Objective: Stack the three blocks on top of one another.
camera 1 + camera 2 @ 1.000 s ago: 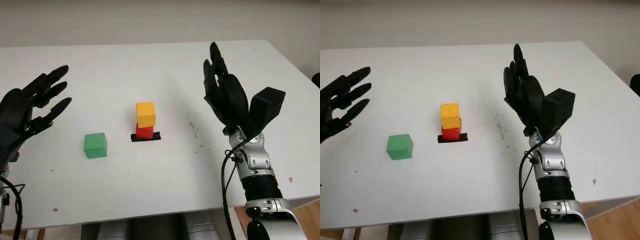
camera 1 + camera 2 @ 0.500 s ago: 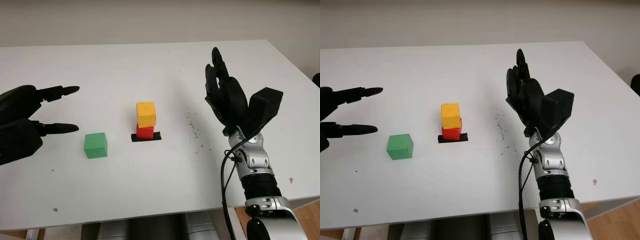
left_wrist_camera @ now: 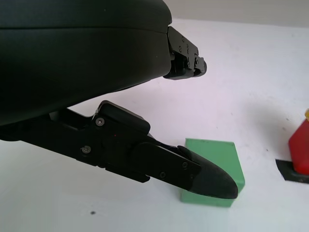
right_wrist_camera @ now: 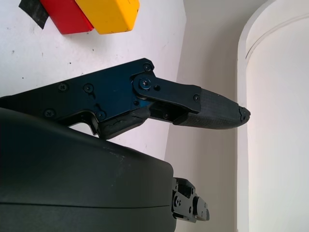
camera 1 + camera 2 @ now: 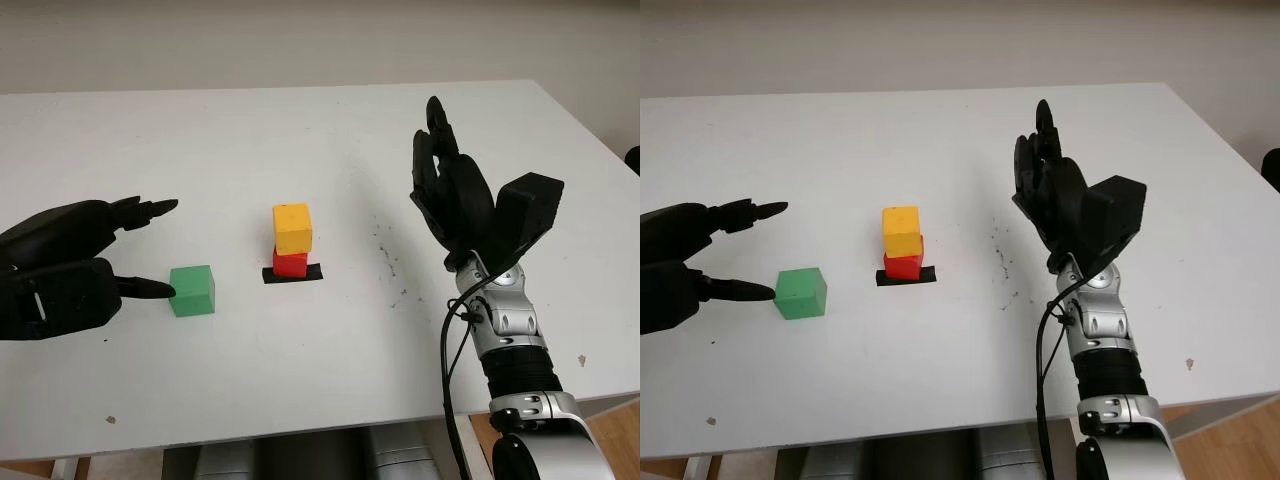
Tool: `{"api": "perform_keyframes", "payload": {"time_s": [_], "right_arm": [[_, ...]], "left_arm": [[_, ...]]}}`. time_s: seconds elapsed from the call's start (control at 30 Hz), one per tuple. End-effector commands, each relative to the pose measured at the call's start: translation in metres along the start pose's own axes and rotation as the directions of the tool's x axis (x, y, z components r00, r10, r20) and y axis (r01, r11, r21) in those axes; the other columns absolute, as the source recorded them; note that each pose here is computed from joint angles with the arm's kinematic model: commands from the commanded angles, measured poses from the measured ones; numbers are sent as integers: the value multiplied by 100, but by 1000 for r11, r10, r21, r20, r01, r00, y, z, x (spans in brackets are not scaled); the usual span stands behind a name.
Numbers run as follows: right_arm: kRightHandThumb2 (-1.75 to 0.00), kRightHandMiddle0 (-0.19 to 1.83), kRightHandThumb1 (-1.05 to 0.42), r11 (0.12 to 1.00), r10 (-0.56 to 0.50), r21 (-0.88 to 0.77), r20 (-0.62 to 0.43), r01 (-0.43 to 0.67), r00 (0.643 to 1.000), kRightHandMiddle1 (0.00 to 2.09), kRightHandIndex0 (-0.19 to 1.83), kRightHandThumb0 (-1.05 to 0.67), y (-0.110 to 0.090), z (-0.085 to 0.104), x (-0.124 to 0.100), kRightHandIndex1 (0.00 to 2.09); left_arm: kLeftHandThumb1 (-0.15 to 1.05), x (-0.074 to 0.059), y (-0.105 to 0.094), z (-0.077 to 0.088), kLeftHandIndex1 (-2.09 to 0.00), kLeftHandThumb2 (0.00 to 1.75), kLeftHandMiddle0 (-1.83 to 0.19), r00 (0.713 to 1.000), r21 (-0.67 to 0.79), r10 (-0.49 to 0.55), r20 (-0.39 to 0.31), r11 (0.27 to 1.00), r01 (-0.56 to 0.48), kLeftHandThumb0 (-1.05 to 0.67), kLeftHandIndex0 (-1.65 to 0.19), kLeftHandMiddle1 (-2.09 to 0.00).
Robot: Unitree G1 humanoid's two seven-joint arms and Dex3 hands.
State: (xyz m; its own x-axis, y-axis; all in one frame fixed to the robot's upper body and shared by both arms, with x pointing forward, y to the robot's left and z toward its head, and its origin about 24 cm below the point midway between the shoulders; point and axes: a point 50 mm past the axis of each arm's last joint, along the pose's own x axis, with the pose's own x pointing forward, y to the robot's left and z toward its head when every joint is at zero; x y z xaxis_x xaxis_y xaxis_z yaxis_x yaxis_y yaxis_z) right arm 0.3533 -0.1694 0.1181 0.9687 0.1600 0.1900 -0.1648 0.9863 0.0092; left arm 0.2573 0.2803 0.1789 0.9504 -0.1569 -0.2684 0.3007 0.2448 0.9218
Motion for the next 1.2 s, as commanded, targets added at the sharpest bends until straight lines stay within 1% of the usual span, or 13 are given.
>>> {"api": "perform_keyframes", "payload": {"time_s": [0.0,0.2,0.3,0.43,0.5,0.57,0.67,0.83,0.9,1.0,1.17], "right_arm": [[-69,-19,-105,1000,8,-1,22,-8,1000,0,-19,-72,4,6,3,0],[-68,-19,-105,1000,2,7,16,-2,1000,0,-19,-71,5,6,3,0],[-67,-19,-105,1000,-1,10,14,1,1000,0,-19,-71,5,6,3,0],[-66,-19,-105,1000,-1,10,14,1,1000,0,-19,-71,5,6,3,0],[-66,-19,-105,1000,0,12,11,0,1000,0,-19,-71,5,6,2,0],[-67,-19,-105,1000,3,13,8,-3,1000,0,-19,-71,5,6,2,0],[-66,-19,-105,1000,2,19,11,-2,1000,0,-19,-71,5,6,1,0],[-65,-19,-105,1000,3,24,8,-3,1000,0,-19,-71,5,6,1,0],[-66,-19,-105,1000,4,18,9,-4,1000,0,-19,-70,5,6,1,0],[-66,-19,-105,1000,3,20,7,-3,1000,0,-19,-71,5,6,1,0],[-65,-19,-105,1000,4,20,3,-4,1000,0,-19,-70,5,7,1,0]], "left_arm": [[99,-2,0,2,-3,5,3,1000,-14,-24,17,1000,24,-87,-12,-4],[98,-4,0,3,-5,5,5,996,-37,-74,46,996,75,-88,-13,-4],[96,-4,-2,2,-6,4,5,995,-52,-87,54,995,90,-85,-15,-5],[95,-3,-5,2,-6,5,5,994,-54,-96,48,994,98,-84,-16,-5],[96,-2,-7,2,-6,5,5,995,-35,-99,33,994,100,-85,-16,-5],[96,-1,-10,3,-6,5,5,996,-11,-85,14,996,85,-86,-17,-5],[97,1,-14,4,-8,6,2,1000,23,-25,-4,999,25,-84,-21,-6],[98,3,-21,6,-9,6,0,999,59,39,-9,998,-38,-80,-25,-6],[100,4,-24,7,-10,6,-2,999,74,51,-4,996,-51,-82,-27,-7],[100,6,-28,8,-11,6,-3,998,79,62,1,995,-62,-81,-30,-7],[97,8,-35,10,-12,5,-4,999,37,39,16,999,-40,-75,-32,-6]]}}
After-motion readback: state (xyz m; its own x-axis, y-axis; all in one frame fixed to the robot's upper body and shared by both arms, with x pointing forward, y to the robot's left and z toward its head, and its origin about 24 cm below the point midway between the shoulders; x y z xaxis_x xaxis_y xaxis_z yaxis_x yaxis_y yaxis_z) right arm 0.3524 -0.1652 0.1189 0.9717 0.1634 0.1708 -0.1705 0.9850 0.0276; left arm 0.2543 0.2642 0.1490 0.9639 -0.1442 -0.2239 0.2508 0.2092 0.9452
